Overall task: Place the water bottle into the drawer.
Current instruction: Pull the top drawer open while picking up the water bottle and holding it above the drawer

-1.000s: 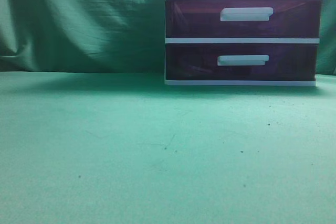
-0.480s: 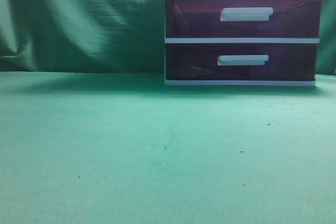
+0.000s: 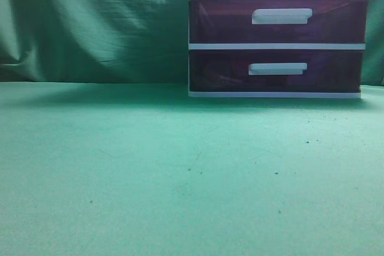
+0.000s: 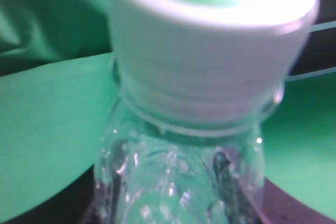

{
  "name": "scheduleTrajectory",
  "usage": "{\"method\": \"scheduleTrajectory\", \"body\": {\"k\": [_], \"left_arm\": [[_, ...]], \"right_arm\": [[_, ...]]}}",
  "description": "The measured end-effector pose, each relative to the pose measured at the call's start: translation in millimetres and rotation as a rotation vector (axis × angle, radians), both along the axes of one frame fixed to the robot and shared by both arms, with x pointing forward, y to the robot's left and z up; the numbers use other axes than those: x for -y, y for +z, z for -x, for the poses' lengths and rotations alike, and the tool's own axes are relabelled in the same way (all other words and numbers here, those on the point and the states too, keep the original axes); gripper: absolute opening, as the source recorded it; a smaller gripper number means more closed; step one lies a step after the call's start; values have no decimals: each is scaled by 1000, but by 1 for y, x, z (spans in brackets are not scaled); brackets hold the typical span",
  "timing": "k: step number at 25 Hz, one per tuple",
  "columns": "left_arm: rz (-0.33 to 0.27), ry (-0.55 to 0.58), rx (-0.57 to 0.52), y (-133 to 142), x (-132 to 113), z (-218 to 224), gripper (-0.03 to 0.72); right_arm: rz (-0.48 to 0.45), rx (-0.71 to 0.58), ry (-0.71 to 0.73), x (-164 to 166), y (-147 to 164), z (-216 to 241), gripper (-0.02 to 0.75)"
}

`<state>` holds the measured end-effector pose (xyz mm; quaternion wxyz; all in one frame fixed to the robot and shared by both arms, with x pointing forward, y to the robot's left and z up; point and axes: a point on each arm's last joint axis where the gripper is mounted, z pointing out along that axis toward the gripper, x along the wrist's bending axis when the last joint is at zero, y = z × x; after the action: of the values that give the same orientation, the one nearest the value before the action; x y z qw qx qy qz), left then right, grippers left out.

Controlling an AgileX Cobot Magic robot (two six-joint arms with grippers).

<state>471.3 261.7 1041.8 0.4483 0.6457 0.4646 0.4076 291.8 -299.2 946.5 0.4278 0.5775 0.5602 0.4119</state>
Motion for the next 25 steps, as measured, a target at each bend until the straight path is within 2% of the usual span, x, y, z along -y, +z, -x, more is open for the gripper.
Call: {"method": "scheduleTrajectory", "body": {"k": [2,5,8,9,11,13,17,23,25], "left_arm": [[-11,-33,-7,14,10,1,307],[-12,-65,-35,34,22,7,307],[-20,-88,-56,53,30,15,307],[-22,-91,-60,57,31,17,307],[-23,-101,-59,65,33,21,307],[-22,-106,-54,70,34,25,307],[12,-102,-65,72,33,30,307],[13,-90,-117,68,32,32,307],[11,-89,-123,68,32,32,307]], "right_arm": [[14,79,-3,1,7,-2,0],[-126,309,-42,2,27,-4,0],[-190,575,-98,9,51,0,0],[-192,621,-106,10,56,1,0],[-165,630,-90,8,69,4,0],[-77,571,-56,5,92,5,0],[75,319,11,0,133,-12,0],[127,-58,101,0,165,-69,0],[239,-111,181,-3,176,-88,0]]}}
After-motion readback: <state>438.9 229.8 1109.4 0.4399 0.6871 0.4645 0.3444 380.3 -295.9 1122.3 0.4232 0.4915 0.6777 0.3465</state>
